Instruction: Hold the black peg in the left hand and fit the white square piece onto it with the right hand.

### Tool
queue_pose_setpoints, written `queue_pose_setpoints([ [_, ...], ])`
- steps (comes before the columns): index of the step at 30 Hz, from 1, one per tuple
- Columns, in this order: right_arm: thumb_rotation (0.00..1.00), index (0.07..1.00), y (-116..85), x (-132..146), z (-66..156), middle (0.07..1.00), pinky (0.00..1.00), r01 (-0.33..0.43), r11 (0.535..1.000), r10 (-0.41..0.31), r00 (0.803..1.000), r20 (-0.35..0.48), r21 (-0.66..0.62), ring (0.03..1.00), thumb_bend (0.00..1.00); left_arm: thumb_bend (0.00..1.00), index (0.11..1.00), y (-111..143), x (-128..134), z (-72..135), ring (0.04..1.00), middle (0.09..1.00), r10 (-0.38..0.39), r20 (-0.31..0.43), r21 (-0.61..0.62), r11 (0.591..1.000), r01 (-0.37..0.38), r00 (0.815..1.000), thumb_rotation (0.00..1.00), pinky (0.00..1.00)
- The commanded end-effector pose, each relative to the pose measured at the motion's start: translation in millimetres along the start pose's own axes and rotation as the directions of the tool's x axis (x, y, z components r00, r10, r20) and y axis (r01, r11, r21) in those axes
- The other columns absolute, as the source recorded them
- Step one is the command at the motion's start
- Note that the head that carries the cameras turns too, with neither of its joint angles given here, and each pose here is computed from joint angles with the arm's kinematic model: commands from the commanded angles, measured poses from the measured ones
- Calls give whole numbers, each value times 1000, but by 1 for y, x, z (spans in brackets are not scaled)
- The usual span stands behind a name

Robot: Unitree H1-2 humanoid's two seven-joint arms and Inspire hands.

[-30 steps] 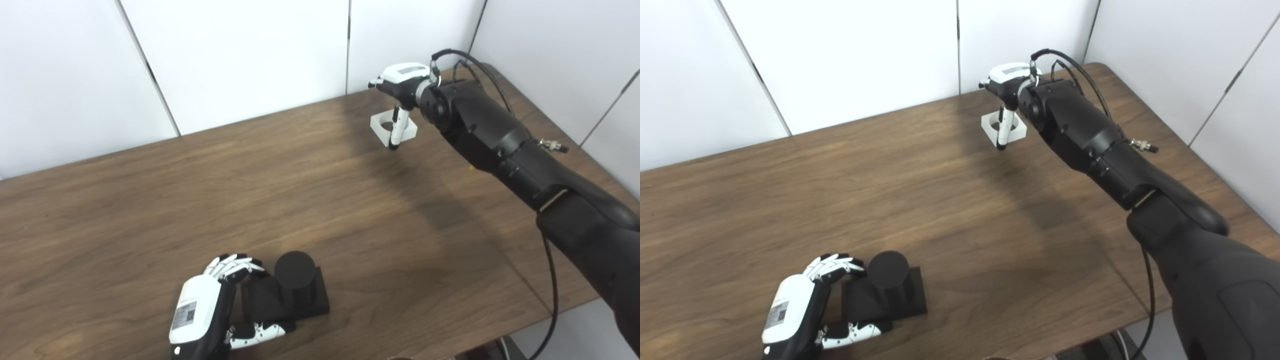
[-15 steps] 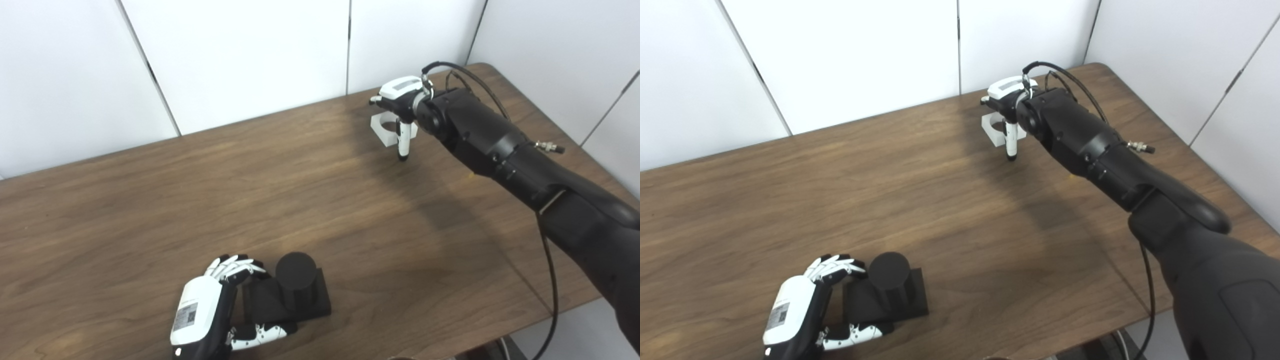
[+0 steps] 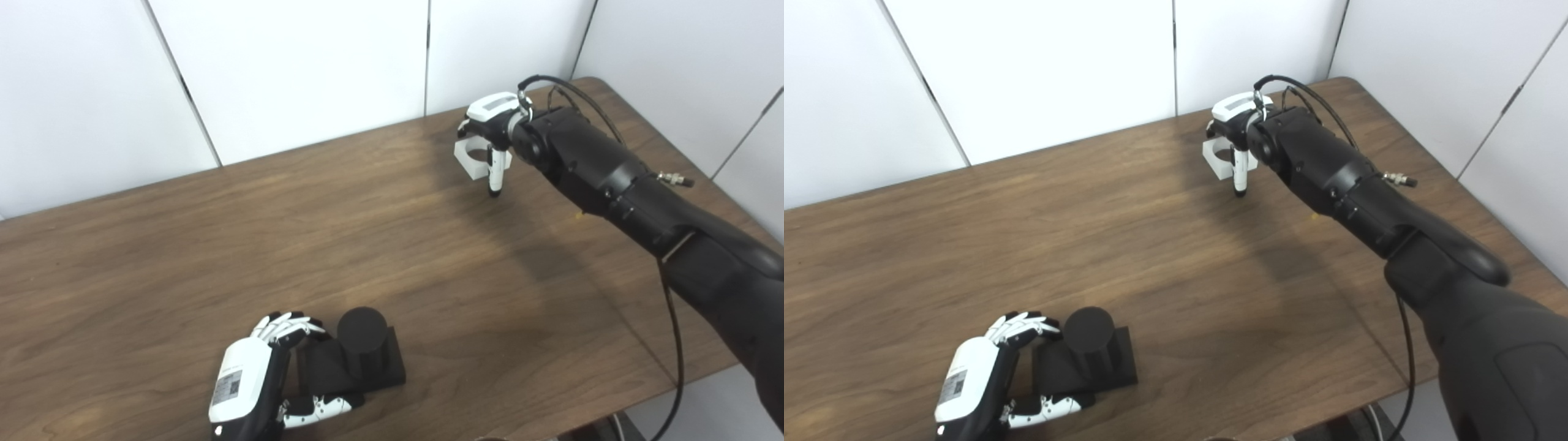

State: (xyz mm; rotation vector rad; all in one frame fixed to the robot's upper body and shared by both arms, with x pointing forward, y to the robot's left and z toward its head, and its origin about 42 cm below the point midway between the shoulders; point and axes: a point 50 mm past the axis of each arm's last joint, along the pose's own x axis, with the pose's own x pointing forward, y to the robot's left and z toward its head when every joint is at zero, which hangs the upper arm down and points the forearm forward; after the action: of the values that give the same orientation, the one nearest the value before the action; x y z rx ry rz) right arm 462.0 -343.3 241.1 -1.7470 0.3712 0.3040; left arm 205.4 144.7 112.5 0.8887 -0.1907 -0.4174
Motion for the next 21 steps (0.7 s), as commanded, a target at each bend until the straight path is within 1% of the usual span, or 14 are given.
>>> queue_pose_setpoints([
  [1,174,851,-31,-4,-13,980,1000,81,996,-81,997,-12,-49,1000,844,518,486,-5,-6,3,826,748,-51,0,-12,999,51,999,43,909],
  [8,197,743,-34,-5,-14,933,999,77,995,-77,997,3,-66,1000,812,518,486,-5,-7,5,826,746,-48,2,-13,999,48,999,43,911],
  [10,198,707,-33,-6,-15,918,983,77,995,-77,997,7,-63,992,811,518,486,-5,-7,6,826,746,-50,1,-13,999,50,999,42,912],
  [19,187,629,-29,-6,-18,877,889,84,995,-82,996,28,-54,946,813,518,485,-4,-8,7,828,745,-50,3,-12,999,50,999,43,914],
  [20,168,563,-28,-6,-18,873,883,84,995,-82,996,33,-52,943,672,518,485,-4,-8,7,828,745,-50,4,-12,999,50,999,43,914],
  [21,155,521,-27,-7,-19,866,876,87,995,-86,996,38,-46,938,585,518,486,-4,-8,8,829,745,-50,5,-11,999,50,999,43,914],
])
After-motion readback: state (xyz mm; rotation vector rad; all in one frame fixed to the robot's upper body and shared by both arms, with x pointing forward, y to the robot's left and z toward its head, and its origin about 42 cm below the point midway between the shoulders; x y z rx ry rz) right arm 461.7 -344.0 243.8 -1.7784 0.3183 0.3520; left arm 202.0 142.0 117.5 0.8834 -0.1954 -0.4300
